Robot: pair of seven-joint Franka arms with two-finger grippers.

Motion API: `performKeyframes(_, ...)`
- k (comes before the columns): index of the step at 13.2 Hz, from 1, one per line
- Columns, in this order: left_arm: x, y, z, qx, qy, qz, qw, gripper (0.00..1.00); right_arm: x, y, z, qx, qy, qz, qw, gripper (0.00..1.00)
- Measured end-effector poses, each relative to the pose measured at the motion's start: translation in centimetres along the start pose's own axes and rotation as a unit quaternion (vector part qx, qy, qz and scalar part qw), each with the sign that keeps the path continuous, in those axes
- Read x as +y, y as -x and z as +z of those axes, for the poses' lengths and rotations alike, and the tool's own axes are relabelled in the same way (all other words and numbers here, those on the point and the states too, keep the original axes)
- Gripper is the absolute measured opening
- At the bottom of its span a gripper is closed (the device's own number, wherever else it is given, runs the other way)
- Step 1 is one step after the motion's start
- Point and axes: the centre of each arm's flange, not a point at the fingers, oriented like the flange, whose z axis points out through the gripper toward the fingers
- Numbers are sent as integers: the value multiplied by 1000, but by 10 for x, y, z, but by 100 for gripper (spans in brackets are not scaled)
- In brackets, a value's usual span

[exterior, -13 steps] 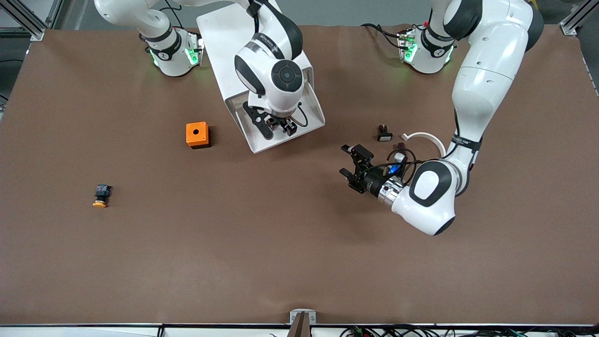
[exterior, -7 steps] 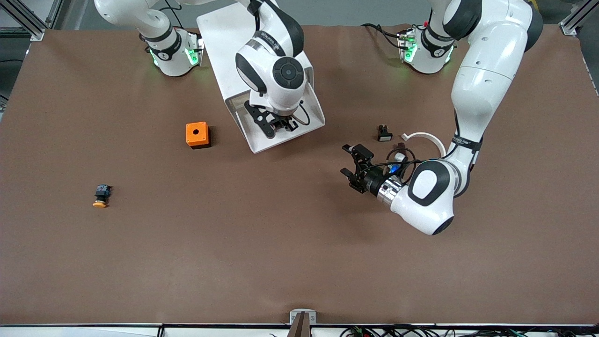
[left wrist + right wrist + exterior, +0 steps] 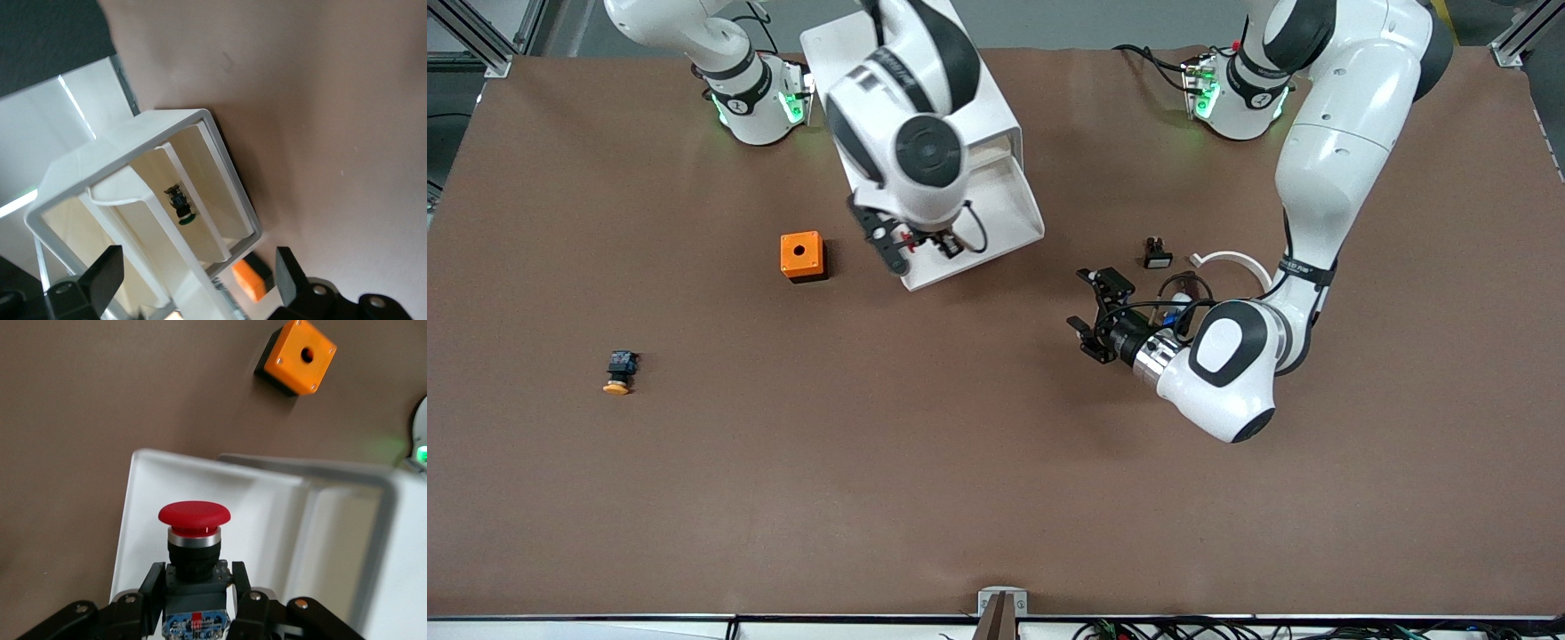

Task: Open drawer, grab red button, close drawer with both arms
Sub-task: 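Carry the red button toward the yellow button with the right gripper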

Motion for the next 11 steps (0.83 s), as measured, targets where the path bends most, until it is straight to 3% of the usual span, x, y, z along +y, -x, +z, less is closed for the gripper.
performKeyframes(2, -1, 1, -6, -2, 5, 78, 997, 100, 23, -95, -40, -44, 9, -59, 997, 45)
performKeyframes(4, -2, 1, -16, -4, 14, 110, 994, 100, 50, -187, -56, -59, -8, -135, 989, 45)
performKeyframes(8, 3, 10, -30, 9, 70, 166, 984, 100, 89, -325, -50, -3, -25, -292, 956, 45)
performKeyframes(11, 1, 17, -22, 76, 80, 211, 971, 100, 104, -398, -4, 24, -42, -371, 927, 45)
